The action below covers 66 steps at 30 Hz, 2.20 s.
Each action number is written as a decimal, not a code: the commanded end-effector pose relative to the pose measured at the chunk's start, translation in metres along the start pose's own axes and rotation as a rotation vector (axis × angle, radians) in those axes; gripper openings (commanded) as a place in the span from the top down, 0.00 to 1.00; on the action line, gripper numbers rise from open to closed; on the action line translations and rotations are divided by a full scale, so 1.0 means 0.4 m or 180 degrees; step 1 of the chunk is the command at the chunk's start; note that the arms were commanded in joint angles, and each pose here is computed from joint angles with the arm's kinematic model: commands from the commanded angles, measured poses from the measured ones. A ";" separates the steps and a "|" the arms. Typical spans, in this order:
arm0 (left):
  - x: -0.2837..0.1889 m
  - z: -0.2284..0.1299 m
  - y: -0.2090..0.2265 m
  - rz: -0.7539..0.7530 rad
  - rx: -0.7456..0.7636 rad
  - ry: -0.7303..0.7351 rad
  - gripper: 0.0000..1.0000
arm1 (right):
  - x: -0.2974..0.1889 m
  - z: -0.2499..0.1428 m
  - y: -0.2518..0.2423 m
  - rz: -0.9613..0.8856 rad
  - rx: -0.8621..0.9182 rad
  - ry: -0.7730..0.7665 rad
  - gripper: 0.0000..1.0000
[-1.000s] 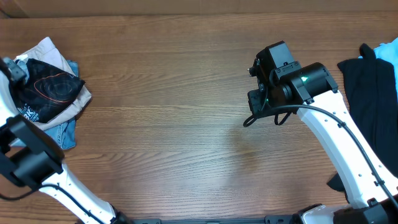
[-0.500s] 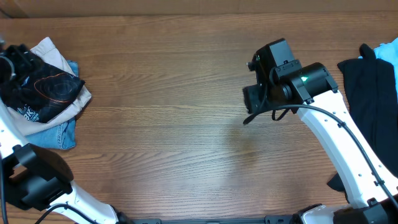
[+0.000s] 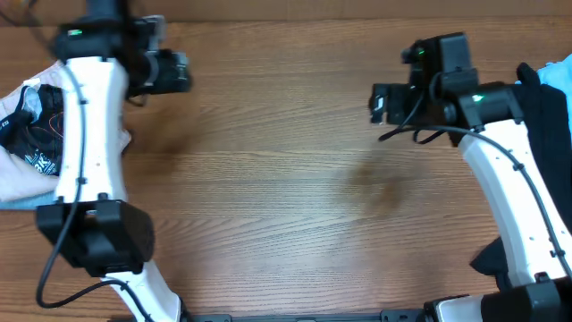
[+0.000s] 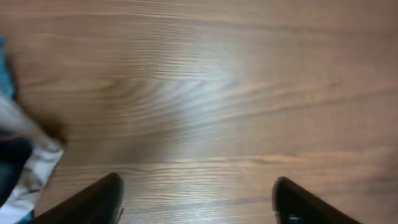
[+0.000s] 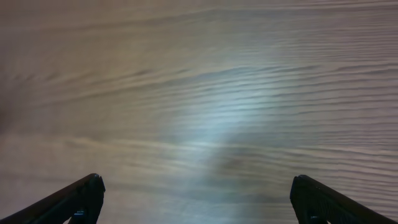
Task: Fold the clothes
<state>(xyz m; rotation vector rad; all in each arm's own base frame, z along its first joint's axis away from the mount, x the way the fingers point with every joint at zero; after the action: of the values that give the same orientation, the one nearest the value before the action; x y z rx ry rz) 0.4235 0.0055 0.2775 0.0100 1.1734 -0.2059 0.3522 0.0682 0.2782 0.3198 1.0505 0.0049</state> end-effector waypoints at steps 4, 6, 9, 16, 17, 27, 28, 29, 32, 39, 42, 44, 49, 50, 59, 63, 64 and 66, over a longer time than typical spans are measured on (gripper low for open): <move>0.025 -0.013 -0.115 0.0297 0.0513 0.0268 0.00 | 0.025 0.040 -0.050 -0.0077 0.0193 -0.0047 0.00; 0.024 -0.042 -0.135 0.0252 0.0507 0.0482 0.00 | 0.027 0.024 -0.057 -0.0128 0.0205 0.0072 0.00; 0.016 -0.088 -0.141 0.0231 0.0404 0.0811 0.00 | 0.024 0.000 -0.065 -0.0197 0.0260 0.0237 0.00; -0.040 -0.143 -0.144 0.0231 0.0249 0.1083 0.00 | -0.001 -0.055 -0.083 -0.0352 0.0530 0.0550 0.00; -0.058 -0.147 -0.149 0.0232 0.0263 0.1036 0.00 | -0.006 -0.061 -0.085 -0.0363 0.0531 0.0574 0.00; -0.293 -0.239 -0.184 0.0294 0.0470 -0.0130 0.00 | -0.155 -0.161 -0.100 -0.0102 0.0544 0.0024 0.00; -0.312 -0.265 -0.185 0.0306 0.0480 -0.0283 0.00 | -0.187 -0.176 -0.104 -0.0031 0.0525 -0.0153 0.00; -0.326 -0.289 -0.187 0.0317 0.0504 -0.0422 0.00 | -0.208 -0.187 -0.107 0.0013 0.0514 -0.0285 0.00; -0.357 -0.357 -0.190 0.0371 0.0620 -0.0870 0.00 | -0.273 -0.219 -0.124 0.0092 0.0487 -0.0774 0.00; -0.393 -0.497 -0.181 0.0605 0.0619 -0.1826 0.00 | -0.357 -0.289 -0.156 0.0253 0.0477 -0.1485 0.00; -0.396 -0.545 -0.181 0.0614 0.0621 -0.1980 0.00 | -0.362 -0.305 -0.162 0.0239 0.0478 -0.1457 0.00; -0.396 -0.555 -0.181 0.0613 0.0620 -0.1962 0.00 | -0.359 -0.308 -0.163 0.0220 0.0480 -0.1418 0.00; -0.375 -0.582 -0.179 0.0594 0.0615 -0.1706 0.00 | -0.351 -0.316 -0.167 0.0177 0.0485 -0.1330 0.00; -0.371 -0.589 -0.178 0.0589 0.0614 -0.1648 0.00 | -0.350 -0.318 -0.168 0.0173 0.0486 -0.1317 0.00; -0.350 -0.628 -0.176 0.0564 0.0607 -0.1323 0.00 | -0.350 -0.318 -0.168 0.0170 0.0486 -0.1315 0.00; -0.349 -0.632 -0.176 0.0562 0.0606 -0.1291 0.00 | -0.350 -0.319 -0.165 0.0187 0.0468 -0.1308 0.00; -0.349 -0.632 -0.176 0.0562 0.0606 -0.1291 0.00 | -0.350 -0.319 -0.165 0.0186 0.0468 -0.1308 0.00; -0.349 -0.632 -0.176 0.0562 0.0606 -0.1292 0.00 | -0.349 -0.324 -0.167 0.0184 0.0469 -0.1307 0.00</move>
<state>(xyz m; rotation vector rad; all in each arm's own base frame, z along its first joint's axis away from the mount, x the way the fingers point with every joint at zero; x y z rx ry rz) 0.1290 -0.0132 0.3148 0.1959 0.7395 -0.1494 0.1628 0.0161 0.3233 0.4634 0.6358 -0.0788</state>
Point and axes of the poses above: each gripper's point midway between its finger pads, its own x axis out along the fingers, its own y axis along the line the jaws close on, z = x × y, the point moved 7 cm from there along -x, back along the fingers, and after that the axes turned 11 degrees about x, right-handed, at the moved point
